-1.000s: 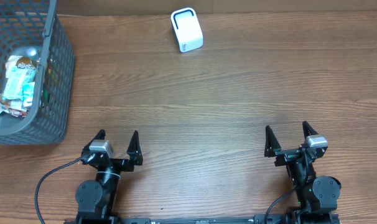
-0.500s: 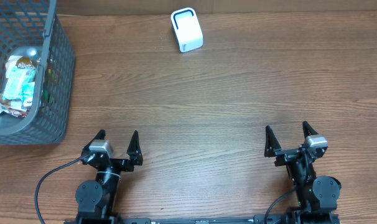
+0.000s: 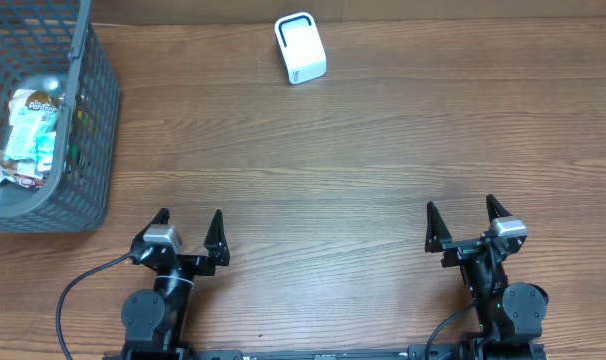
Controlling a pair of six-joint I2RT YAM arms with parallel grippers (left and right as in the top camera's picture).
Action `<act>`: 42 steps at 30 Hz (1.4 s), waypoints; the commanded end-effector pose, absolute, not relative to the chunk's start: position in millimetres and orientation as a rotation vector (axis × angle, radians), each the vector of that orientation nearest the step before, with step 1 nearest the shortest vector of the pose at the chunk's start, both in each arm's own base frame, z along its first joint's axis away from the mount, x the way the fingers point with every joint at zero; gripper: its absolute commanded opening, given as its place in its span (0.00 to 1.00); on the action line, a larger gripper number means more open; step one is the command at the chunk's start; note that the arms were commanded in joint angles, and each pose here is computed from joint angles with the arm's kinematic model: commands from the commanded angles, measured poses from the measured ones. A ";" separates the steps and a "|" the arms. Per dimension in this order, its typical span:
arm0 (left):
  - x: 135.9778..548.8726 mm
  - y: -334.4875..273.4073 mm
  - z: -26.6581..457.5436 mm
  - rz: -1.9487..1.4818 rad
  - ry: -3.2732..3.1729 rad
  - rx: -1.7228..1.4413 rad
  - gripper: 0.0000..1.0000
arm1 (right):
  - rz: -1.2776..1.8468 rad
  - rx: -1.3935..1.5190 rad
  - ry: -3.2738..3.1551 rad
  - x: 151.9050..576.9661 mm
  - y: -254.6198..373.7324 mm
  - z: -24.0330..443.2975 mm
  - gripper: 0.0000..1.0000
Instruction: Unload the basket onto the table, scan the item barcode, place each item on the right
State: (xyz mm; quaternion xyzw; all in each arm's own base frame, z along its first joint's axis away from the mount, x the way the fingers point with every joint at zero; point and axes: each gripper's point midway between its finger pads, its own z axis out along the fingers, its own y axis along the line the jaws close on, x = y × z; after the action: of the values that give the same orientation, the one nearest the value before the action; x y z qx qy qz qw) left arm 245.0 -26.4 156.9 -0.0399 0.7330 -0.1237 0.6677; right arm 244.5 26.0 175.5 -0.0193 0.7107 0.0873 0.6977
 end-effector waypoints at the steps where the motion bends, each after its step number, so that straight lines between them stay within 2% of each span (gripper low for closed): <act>1: 244.7 -26.5 156.7 -0.267 1.649 -0.077 0.99 | 0.199 -0.049 1.586 244.6 27.5 172.5 1.00; 18: 244.9 -24.5 156.6 -0.257 1.649 -0.084 0.99 | 0.200 -0.049 1.586 244.6 27.5 172.5 1.00; 28: 246.3 3.8 162.9 -0.081 1.612 -0.162 1.00 | 0.199 -0.049 1.586 244.6 27.5 172.5 1.00; 32: 242.1 34.4 186.8 0.055 1.495 -0.293 0.99 | 0.200 -0.049 1.586 244.6 27.5 172.5 1.00; 38: 234.2 13.6 249.7 -0.075 1.249 -0.192 0.99 | 0.200 -0.049 1.586 244.6 27.5 172.5 1.00; 42: 217.1 14.7 295.4 -0.046 1.103 -0.162 1.00 | 0.200 -0.049 1.586 244.6 27.5 172.5 1.00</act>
State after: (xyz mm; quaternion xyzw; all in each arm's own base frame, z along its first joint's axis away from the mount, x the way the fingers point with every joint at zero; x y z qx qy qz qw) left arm 227.4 16.4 269.8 -0.0980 0.5496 -0.0400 0.8287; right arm 244.5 26.0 175.5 -0.0190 0.7108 0.0873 0.6977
